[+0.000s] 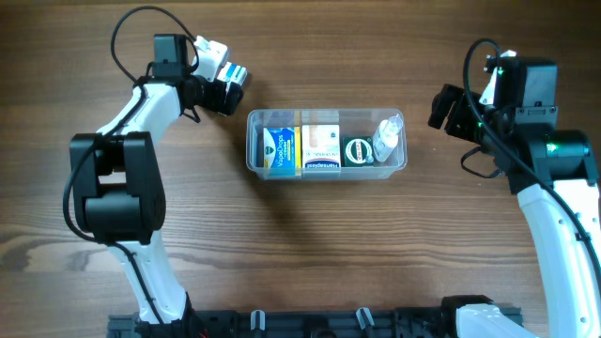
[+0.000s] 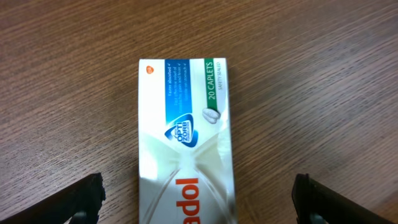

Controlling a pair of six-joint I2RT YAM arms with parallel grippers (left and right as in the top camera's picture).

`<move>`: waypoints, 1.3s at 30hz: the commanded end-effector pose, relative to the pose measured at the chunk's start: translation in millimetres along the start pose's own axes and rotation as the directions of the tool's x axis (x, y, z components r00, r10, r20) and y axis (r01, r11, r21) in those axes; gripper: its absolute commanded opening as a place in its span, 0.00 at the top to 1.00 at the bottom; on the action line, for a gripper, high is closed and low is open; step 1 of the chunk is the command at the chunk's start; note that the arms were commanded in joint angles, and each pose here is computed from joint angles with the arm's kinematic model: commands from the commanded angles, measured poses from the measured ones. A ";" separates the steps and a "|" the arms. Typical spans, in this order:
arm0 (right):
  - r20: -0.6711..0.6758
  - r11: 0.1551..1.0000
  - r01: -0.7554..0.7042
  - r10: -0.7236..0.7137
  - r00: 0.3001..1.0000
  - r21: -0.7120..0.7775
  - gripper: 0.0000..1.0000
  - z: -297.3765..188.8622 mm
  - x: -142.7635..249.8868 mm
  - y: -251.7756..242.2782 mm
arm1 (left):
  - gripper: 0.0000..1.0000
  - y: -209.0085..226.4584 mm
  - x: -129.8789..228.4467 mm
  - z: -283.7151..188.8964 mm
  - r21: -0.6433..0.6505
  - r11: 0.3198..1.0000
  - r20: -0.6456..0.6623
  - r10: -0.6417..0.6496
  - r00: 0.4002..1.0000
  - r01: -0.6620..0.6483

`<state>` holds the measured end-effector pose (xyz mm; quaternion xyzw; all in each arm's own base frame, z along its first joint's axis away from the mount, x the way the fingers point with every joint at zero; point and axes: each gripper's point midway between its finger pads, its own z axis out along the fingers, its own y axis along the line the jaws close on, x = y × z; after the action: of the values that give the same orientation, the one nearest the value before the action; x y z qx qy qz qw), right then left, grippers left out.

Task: Pack container
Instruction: 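Lower the left gripper onto the white Panadol box and close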

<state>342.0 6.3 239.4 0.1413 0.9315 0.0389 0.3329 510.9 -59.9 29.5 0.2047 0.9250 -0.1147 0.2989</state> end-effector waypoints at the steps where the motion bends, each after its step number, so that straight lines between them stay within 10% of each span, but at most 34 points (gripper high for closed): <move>1: 0.010 1.000 0.010 -0.010 1.000 0.004 0.00 -1.6 -3.7 -0.3 | 0.00 1.3 13.4 15.0 -0.004 1.000 -0.036 -0.024 0.999 0.024; 33: 0.010 1.000 0.010 -0.010 1.000 0.004 0.00 -1.6 -3.8 -0.5 | 0.41 -0.9 21.3 24.1 0.005 1.000 -0.056 -0.026 0.998 0.027; 39: 0.010 1.000 0.010 -0.010 1.000 0.004 0.00 -1.6 -3.8 -0.4 | 0.14 -0.9 21.5 24.1 0.005 1.000 -0.057 -0.027 0.998 0.027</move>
<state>342.0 6.3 239.4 0.1414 0.9315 0.0388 0.3329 508.2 -59.0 5.9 0.1952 0.9335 -0.1143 0.2783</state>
